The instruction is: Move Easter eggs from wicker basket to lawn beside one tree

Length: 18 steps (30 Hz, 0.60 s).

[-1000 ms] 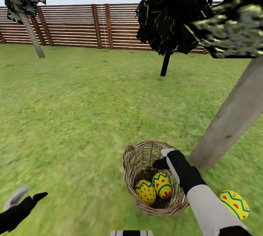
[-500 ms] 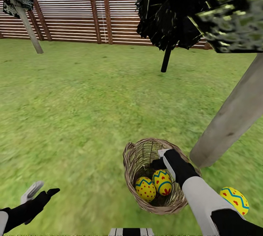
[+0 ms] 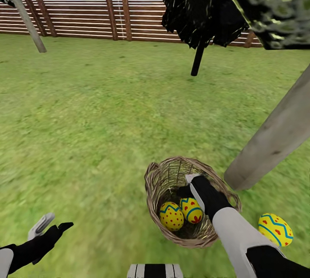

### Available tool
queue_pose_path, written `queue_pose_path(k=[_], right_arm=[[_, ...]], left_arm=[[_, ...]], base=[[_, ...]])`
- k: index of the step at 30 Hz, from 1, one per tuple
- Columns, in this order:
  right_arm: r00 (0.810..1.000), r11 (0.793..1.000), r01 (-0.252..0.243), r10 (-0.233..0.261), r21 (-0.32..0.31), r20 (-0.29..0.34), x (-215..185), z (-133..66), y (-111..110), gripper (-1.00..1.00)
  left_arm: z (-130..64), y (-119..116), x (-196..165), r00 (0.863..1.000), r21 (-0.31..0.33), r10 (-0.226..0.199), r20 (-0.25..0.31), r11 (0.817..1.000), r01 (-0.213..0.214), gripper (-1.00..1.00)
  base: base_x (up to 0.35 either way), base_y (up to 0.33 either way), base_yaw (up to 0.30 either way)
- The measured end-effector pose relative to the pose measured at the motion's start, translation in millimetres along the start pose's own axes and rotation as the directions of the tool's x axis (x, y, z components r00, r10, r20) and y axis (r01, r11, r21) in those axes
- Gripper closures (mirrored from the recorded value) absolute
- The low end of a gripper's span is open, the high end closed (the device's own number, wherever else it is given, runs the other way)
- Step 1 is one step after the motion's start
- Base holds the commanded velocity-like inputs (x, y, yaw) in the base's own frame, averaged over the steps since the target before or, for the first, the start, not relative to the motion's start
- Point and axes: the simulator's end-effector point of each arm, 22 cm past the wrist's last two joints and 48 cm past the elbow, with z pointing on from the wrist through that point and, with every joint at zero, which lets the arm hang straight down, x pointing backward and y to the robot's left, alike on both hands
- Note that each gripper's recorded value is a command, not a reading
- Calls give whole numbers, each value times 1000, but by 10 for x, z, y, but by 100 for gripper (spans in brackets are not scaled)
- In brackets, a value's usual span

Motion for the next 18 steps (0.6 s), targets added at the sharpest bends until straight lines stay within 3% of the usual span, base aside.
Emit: queue_pose_path(k=[18], right_arm=[[999,1000,0,0,0,-51,237,357,93,-100]], left_arm=[[209,242,171,998,-58,-16,-53,998,13,-100]], base=[[0,0,0]])
